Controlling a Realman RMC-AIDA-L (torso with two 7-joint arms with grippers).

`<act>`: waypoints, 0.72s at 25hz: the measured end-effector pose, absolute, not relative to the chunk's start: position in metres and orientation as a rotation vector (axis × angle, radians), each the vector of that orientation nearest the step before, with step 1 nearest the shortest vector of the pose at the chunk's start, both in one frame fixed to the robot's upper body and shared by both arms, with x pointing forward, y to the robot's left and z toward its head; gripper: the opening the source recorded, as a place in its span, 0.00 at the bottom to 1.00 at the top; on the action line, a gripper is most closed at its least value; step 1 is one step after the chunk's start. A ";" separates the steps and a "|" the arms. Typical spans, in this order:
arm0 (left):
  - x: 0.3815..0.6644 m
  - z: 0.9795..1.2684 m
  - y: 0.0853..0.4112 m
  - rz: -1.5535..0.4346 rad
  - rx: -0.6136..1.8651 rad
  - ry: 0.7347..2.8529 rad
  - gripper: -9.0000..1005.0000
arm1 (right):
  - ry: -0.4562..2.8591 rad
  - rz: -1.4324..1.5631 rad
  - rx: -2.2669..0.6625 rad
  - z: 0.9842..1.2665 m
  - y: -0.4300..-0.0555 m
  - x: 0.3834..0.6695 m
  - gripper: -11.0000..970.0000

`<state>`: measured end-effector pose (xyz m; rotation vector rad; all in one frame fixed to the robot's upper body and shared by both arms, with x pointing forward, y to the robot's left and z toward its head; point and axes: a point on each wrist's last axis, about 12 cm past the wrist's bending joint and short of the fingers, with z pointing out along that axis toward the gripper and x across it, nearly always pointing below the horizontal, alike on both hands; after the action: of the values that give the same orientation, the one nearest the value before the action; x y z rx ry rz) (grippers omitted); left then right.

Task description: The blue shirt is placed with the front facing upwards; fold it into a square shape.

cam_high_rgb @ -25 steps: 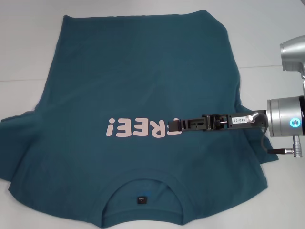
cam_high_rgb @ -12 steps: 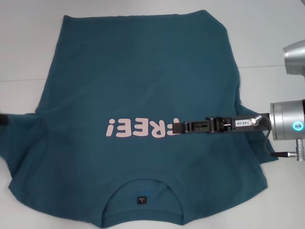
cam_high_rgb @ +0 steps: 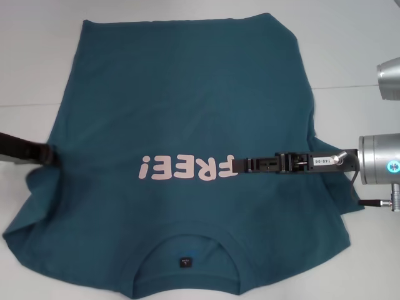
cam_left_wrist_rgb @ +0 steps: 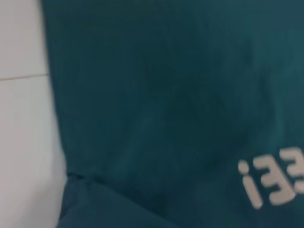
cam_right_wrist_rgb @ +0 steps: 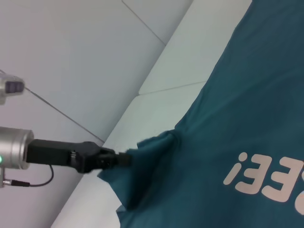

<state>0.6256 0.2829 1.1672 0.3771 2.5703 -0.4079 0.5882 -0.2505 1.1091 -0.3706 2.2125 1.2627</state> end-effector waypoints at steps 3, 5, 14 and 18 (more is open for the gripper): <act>0.629 1.160 0.264 -0.301 0.488 2.605 0.03 | 2.216 1.248 -0.362 1.108 -0.252 0.589 0.64; 0.630 1.156 0.256 -0.250 0.532 2.613 0.03 | 2.220 1.239 -0.353 1.106 -0.254 0.588 0.64; 0.631 1.152 0.242 -0.323 0.558 2.606 0.04 | 2.226 1.224 -0.338 1.104 -0.258 0.588 0.64; 0.630 1.153 0.243 -0.394 0.536 2.584 0.10 | 2.227 1.223 -0.338 1.104 -0.258 0.588 0.64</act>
<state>0.6299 0.2432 1.1532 0.5364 2.5839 -0.3941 0.5877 -0.2581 1.1044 -0.3383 2.2266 1.2231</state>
